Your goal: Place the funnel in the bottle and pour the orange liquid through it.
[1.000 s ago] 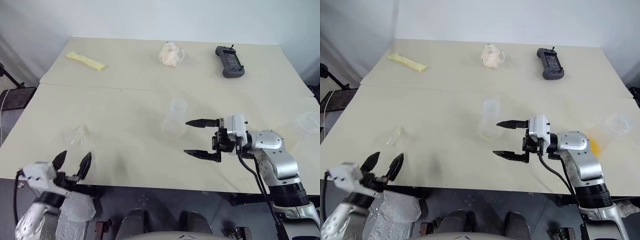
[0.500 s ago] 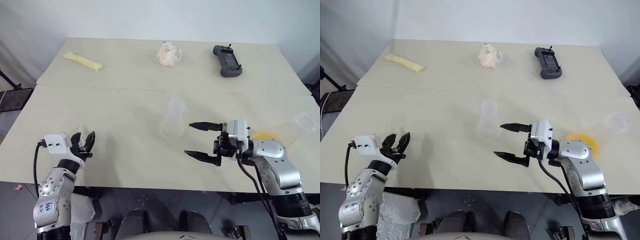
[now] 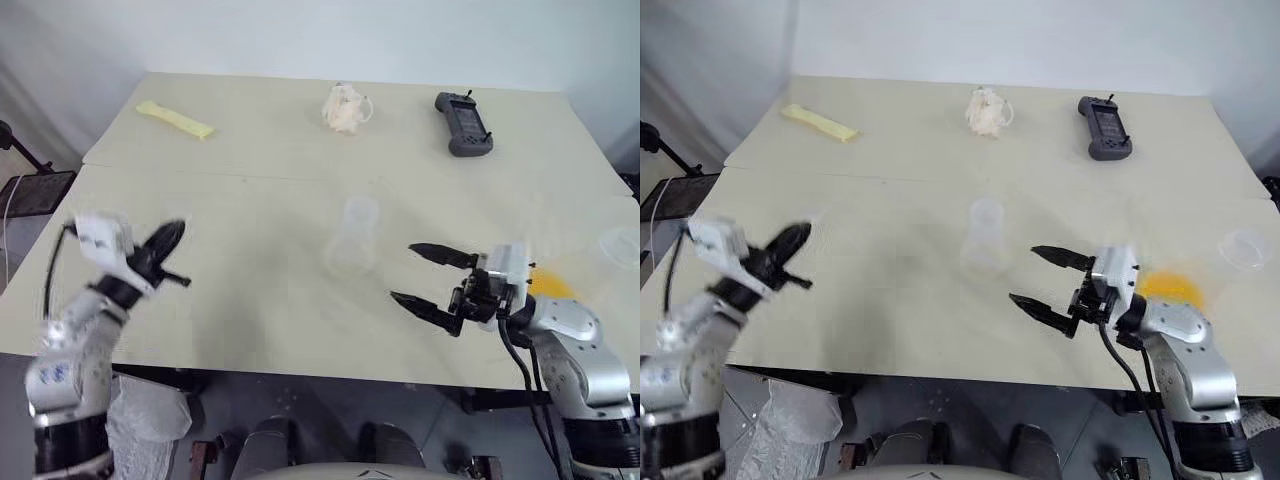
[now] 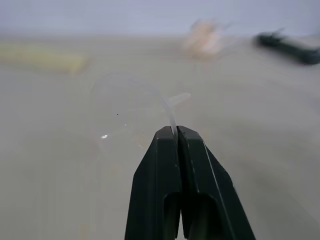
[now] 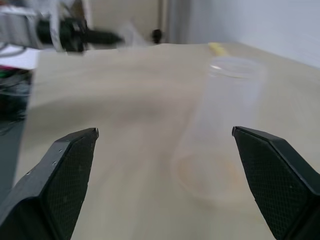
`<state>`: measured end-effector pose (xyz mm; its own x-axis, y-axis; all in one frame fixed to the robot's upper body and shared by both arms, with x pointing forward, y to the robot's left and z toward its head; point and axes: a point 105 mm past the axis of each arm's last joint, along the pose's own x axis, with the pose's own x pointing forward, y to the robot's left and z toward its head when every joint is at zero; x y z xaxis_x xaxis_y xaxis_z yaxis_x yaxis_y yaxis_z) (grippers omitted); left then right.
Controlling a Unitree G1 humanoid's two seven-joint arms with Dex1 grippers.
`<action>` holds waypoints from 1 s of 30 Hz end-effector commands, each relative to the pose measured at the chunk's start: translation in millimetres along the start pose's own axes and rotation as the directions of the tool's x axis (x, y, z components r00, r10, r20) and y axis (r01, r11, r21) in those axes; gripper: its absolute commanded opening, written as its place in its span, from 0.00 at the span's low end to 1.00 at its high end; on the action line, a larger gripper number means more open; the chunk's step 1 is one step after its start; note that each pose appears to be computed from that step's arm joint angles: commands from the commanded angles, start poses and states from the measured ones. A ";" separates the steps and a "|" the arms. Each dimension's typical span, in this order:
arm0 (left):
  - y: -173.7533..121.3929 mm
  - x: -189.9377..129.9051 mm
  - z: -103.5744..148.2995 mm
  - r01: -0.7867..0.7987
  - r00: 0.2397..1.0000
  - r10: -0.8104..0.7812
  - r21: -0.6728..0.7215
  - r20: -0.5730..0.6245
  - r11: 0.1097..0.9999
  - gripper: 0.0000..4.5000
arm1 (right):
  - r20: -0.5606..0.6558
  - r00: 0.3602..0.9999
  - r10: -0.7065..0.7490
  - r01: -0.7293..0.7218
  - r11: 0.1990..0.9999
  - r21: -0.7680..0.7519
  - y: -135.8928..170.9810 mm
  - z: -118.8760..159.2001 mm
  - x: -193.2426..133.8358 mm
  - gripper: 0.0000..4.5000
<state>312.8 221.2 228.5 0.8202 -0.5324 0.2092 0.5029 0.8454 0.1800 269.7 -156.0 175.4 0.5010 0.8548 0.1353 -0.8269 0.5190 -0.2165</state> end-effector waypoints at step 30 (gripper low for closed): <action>-83.0 106.6 45.9 0.778 0.615 -0.713 0.405 -0.338 0.479 0.10 | 0.171 0.933 -0.318 0.306 0.947 0.094 11.6 10.1 -8.5 1.00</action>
<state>348.3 96.8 267.0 0.2443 -0.9096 -0.3360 0.8037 -0.0040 0.5951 259.5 -161.1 169.7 0.7094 0.6292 0.3175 -0.6534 0.7560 -0.0382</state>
